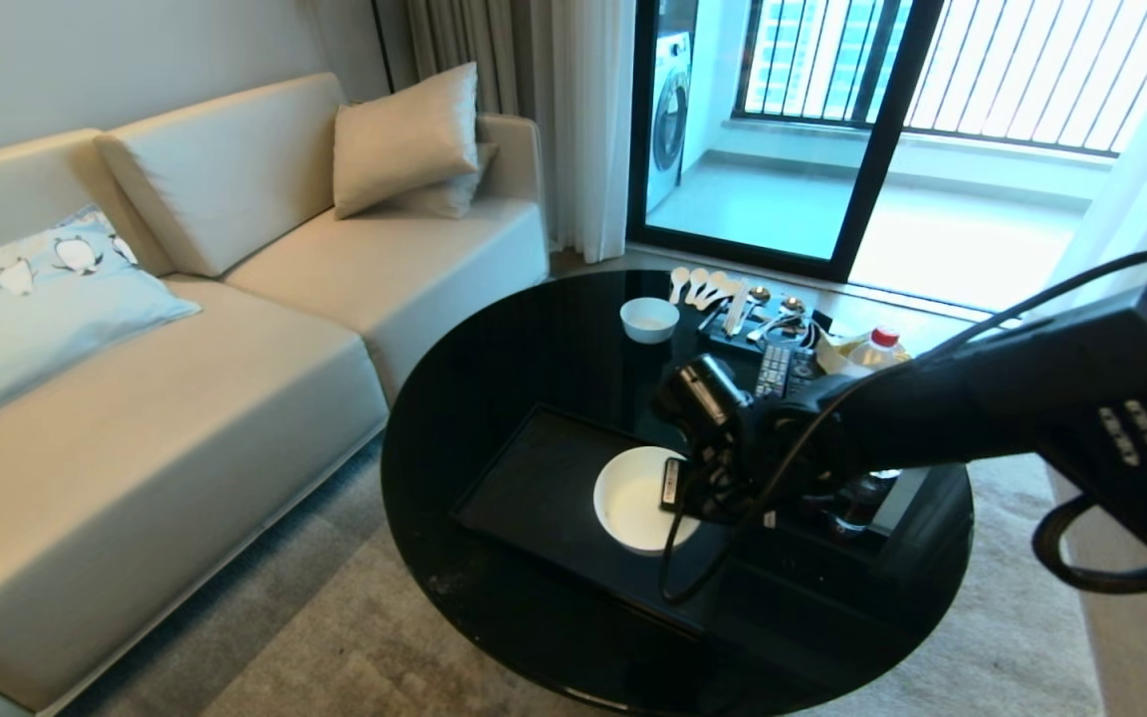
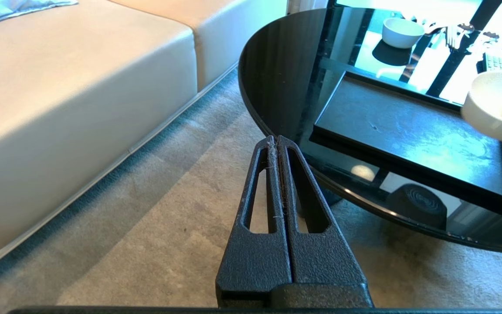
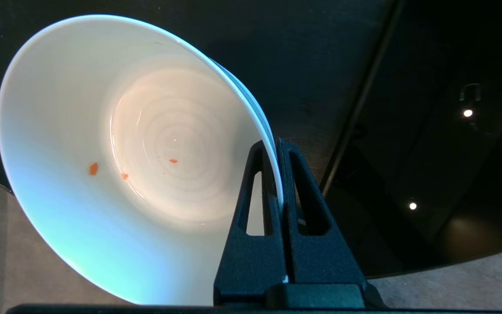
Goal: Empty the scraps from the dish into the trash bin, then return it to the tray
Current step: Put the bowl back to the table
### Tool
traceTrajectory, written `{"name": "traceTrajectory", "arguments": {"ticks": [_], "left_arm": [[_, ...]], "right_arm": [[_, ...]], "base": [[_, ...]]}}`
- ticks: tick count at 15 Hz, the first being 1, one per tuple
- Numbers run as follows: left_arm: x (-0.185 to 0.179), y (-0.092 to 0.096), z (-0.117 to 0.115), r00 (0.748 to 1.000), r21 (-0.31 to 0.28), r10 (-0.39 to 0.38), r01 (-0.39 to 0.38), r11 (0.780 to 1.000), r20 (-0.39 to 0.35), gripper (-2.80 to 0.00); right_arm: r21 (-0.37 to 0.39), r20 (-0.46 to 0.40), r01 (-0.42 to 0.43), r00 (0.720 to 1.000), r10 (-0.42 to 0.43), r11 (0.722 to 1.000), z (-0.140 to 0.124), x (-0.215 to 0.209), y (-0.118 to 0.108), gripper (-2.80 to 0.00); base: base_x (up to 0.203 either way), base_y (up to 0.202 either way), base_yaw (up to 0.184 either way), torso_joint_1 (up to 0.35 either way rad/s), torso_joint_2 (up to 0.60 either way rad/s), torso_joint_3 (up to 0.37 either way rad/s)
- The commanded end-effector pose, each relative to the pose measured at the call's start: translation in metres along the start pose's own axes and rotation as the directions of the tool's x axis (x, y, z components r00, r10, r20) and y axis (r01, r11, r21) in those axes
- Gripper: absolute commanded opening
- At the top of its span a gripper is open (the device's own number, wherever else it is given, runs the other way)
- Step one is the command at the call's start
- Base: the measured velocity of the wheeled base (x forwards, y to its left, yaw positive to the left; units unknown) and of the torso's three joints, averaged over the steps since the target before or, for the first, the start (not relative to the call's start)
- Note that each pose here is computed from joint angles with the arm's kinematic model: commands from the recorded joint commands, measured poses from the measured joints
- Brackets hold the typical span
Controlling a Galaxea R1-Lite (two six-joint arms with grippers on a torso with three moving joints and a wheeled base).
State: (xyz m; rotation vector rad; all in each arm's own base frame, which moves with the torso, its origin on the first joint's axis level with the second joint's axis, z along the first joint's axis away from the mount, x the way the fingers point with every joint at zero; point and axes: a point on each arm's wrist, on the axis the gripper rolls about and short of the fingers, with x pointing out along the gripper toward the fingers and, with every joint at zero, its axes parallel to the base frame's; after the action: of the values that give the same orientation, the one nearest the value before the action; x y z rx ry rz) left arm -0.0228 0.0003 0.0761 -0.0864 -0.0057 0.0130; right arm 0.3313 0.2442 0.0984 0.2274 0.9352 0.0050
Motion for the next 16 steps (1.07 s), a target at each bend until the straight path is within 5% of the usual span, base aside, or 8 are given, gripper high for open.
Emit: {"name": "traceTrajectory", "arguments": {"ticks": [1, 10, 16], "left_arm": [[0.0, 0.0, 0.0, 1.0, -0.001, 0.001, 0.0, 1.0, 0.001, -2.8], [0.0, 0.0, 0.0, 1.0, -0.001, 0.001, 0.0, 1.0, 0.001, -2.8], [0.0, 0.0, 0.0, 1.0, -0.001, 0.001, 0.0, 1.0, 0.001, -2.8]], "right_arm": [[0.022, -0.054, 0.018, 0.998, -0.017, 1.0, -0.009, 0.028, 0.001, -2.8], [0.175, -0.042, 0.06, 0.998, -0.053, 0.983, 0.023, 0.071, -0.025, -2.8], [0.213, -0.057, 0.08, 0.996, -0.069, 0.974, 0.013, 0.096, -0.026, -2.8]], "base": [[0.0, 0.0, 0.0, 0.0, 0.0, 0.0], [0.0, 0.0, 0.0, 0.0, 0.0, 0.0], [0.0, 0.0, 0.0, 0.0, 0.0, 0.0]]}}
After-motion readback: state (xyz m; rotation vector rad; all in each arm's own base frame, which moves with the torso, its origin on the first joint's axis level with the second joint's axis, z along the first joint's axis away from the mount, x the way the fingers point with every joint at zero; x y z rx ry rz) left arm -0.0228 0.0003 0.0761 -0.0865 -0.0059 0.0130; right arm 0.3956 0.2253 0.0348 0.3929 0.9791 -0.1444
